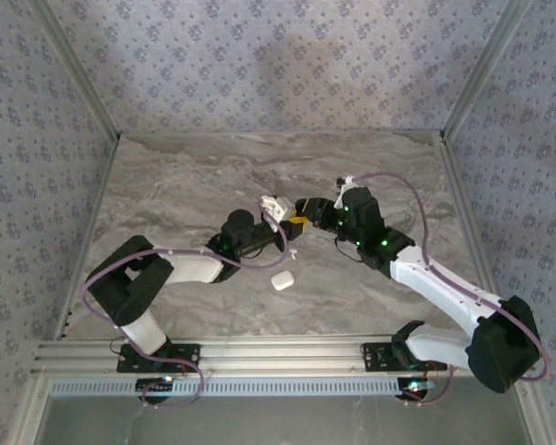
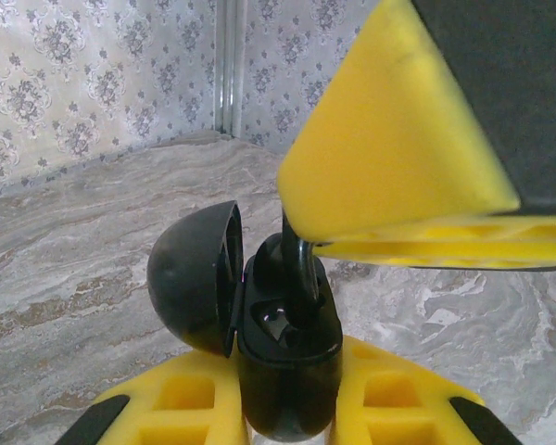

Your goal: Insert wireless bluetooth earbuds into charging case

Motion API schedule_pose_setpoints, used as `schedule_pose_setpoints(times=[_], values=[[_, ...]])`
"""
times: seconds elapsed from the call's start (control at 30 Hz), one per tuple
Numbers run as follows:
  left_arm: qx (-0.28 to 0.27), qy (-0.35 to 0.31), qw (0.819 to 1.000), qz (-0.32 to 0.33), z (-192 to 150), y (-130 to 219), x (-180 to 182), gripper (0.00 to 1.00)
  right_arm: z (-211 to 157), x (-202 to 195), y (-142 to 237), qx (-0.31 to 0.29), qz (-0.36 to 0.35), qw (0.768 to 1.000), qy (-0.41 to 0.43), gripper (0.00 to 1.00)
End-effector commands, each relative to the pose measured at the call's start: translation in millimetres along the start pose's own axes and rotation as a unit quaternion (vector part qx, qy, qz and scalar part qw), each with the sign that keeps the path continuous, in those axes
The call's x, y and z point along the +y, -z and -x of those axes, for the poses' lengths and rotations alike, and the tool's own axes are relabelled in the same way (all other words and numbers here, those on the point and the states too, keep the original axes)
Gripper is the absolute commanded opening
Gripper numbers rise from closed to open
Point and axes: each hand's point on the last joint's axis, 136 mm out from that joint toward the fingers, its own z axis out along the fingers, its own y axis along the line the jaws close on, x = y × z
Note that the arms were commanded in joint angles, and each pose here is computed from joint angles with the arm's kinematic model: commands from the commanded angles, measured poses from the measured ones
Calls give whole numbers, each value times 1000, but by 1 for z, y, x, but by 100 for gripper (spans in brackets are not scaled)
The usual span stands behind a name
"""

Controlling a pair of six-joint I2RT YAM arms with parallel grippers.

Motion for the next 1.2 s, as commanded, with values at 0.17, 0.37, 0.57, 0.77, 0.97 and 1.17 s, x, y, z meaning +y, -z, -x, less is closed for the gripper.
schedule_pose_setpoints(times=[0.17, 0.37, 0.57, 0.77, 0.97, 1.17], values=[[-43, -15, 999, -7, 30, -2, -5, 12, -12, -13, -1, 16, -19, 1000, 0, 26], [-41, -18, 999, -8, 30, -2, -6, 12, -11, -8, 1, 18, -12, 1000, 4, 33], [-36, -23, 999, -6, 28, -1, -6, 12, 0, 3, 10, 15, 4, 1000, 15, 43], [-32, -29, 999, -7, 26, 0, -7, 12, 10, 11, 26, 20, 19, 999, 23, 48], [-29, -34, 999, -11, 26, 0, -8, 12, 18, 20, 38, 37, 59, 998, 10, 48], [-27, -35, 999, -14, 25, 0, -9, 12, 17, 24, 31, 67, 80, 995, -5, 41]])
